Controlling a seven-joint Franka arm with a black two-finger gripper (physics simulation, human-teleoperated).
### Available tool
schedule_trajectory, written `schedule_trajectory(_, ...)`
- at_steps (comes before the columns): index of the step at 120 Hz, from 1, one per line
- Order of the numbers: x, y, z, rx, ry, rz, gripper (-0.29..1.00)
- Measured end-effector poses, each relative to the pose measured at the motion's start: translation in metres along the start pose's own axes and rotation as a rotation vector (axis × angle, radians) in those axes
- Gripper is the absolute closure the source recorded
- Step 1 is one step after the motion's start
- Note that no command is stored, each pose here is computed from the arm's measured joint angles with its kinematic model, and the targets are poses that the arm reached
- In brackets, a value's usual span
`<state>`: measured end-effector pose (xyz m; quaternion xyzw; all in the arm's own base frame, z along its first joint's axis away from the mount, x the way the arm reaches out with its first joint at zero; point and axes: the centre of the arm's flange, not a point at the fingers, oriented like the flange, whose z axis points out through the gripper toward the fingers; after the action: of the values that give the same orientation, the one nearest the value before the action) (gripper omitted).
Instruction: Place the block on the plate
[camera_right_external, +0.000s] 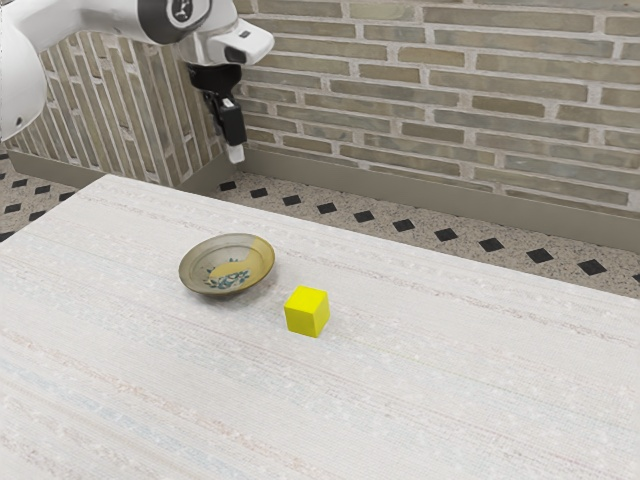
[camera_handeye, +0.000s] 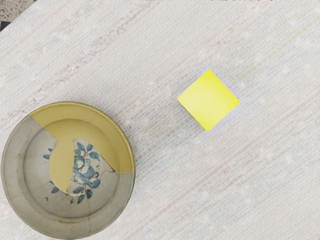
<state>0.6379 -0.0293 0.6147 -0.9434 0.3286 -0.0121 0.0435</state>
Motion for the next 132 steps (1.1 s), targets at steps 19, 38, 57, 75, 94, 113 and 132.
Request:
schedule_trajectory(19,0.029,0.013,0.041,-0.026,-0.044,0.040,0.00)
schedule_trajectory(38,0.059,0.026,0.101,-0.060,-0.100,0.073,0.00)
schedule_trajectory(57,0.075,0.053,0.174,-0.128,-0.168,0.105,0.00)
schedule_trajectory(75,0.079,0.065,0.217,-0.166,-0.139,0.063,0.00)
schedule_trajectory(94,0.077,0.067,0.270,-0.167,-0.119,-0.052,0.00)
schedule_trajectory(113,0.079,0.044,0.308,-0.152,-0.067,-0.217,0.00)
schedule_trajectory(132,0.088,0.018,0.337,-0.153,-0.009,-0.375,0.00)
